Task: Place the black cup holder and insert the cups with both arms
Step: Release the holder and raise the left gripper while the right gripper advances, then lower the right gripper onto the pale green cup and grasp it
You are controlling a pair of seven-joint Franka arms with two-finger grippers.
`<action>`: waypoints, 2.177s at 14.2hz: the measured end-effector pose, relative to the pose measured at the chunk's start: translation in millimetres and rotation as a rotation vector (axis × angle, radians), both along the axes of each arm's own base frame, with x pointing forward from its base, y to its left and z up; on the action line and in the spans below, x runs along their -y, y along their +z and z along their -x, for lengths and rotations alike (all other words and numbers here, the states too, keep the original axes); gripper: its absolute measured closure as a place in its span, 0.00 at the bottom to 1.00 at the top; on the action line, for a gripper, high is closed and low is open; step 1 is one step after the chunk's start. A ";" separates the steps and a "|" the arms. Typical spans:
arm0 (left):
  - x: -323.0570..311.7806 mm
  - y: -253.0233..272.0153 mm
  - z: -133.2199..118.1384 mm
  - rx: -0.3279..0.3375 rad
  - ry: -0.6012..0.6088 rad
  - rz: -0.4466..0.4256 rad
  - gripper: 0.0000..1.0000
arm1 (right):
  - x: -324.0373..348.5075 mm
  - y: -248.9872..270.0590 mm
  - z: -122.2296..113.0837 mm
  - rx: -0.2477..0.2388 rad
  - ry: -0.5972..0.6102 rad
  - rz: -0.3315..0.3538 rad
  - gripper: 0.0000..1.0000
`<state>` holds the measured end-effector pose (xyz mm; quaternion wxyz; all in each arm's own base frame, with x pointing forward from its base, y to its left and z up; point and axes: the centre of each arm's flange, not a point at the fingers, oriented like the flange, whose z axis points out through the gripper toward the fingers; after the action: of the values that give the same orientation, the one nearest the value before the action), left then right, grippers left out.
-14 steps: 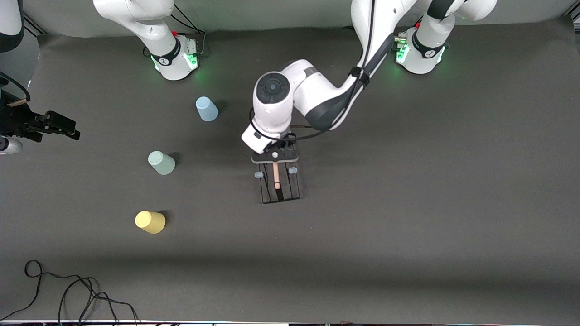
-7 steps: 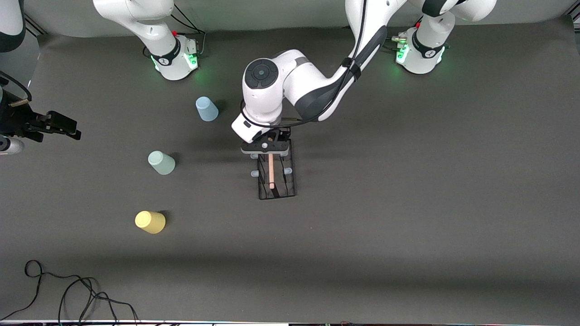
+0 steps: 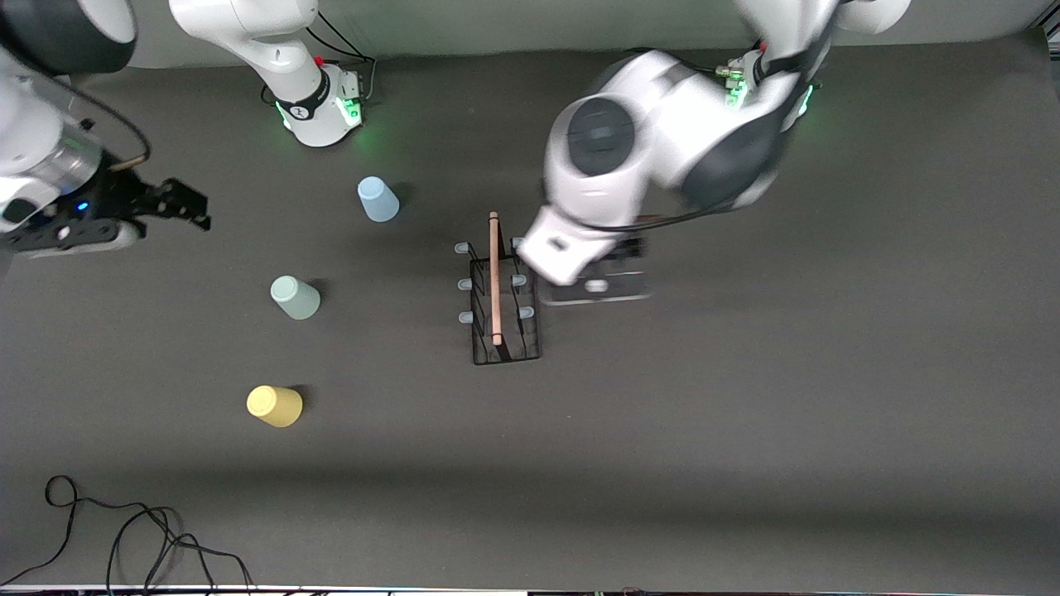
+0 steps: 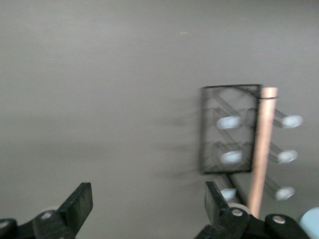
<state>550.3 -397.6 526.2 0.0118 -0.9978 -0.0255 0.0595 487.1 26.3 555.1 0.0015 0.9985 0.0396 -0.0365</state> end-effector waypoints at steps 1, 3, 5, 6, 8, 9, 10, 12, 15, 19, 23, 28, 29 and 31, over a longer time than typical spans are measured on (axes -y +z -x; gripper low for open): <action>-35.9 24.2 -4.8 -0.018 -0.023 -0.005 0.01 | 1.4 -5.6 9.0 -0.004 -0.001 0.000 0.00; -104.5 63.4 -12.5 -0.036 -0.094 -0.001 0.00 | 4.8 -25.8 15.8 0.010 -0.006 -0.001 0.00; -175.7 90.0 -22.7 -0.037 -0.181 0.001 0.00 | 6.3 -67.3 16.7 0.032 -0.006 0.003 0.00; -209.5 96.8 -27.7 -0.042 -0.210 0.003 0.00 | 6.4 -92.0 17.6 0.046 -0.005 0.003 0.00; -268.6 97.2 -35.5 -0.056 -0.226 0.001 0.00 | 6.0 -147.9 22.4 0.072 -0.002 0.002 0.00; -290.2 92.1 -37.0 -0.069 -0.214 -0.011 0.00 | 5.8 -174.3 25.3 0.077 -0.001 0.003 0.00; -307.3 84.9 -37.9 -0.078 -0.196 -0.021 0.00 | 5.7 -198.3 27.3 0.082 0.000 0.003 0.00; -332.0 64.2 -39.6 -0.072 -0.163 -0.029 0.00 | 8.4 -236.5 28.4 0.095 -0.005 0.002 0.00; -348.3 17.7 -31.0 -0.047 -0.148 -0.034 0.00 | 15.2 -279.7 30.3 0.104 -0.018 0.004 0.00; -359.8 -0.6 -8.2 -0.043 -0.134 -0.036 0.00 | 19.1 -321.5 34.4 0.094 -0.024 0.010 0.00; -358.9 18.0 -4.8 -0.026 -0.133 -0.037 0.00 | 22.4 -333.6 35.3 0.079 -0.031 0.013 0.30; -356.1 25.3 -11.2 -0.027 -0.136 -0.036 0.00 | 20.7 -291.2 12.9 0.119 -0.031 0.009 0.35; -356.0 24.0 -11.9 -0.029 -0.137 -0.036 0.00 | 18.9 -268.5 5.9 0.094 -0.032 0.009 0.35; -355.8 23.1 -12.3 -0.030 -0.137 -0.035 0.00 | 8.5 -207.8 -7.8 0.033 -0.035 0.011 0.35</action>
<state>562.6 -41.8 549.4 0.0339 -0.9959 0.0419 0.0731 494.8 17.8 347.3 0.0070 0.9995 0.0218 -0.0200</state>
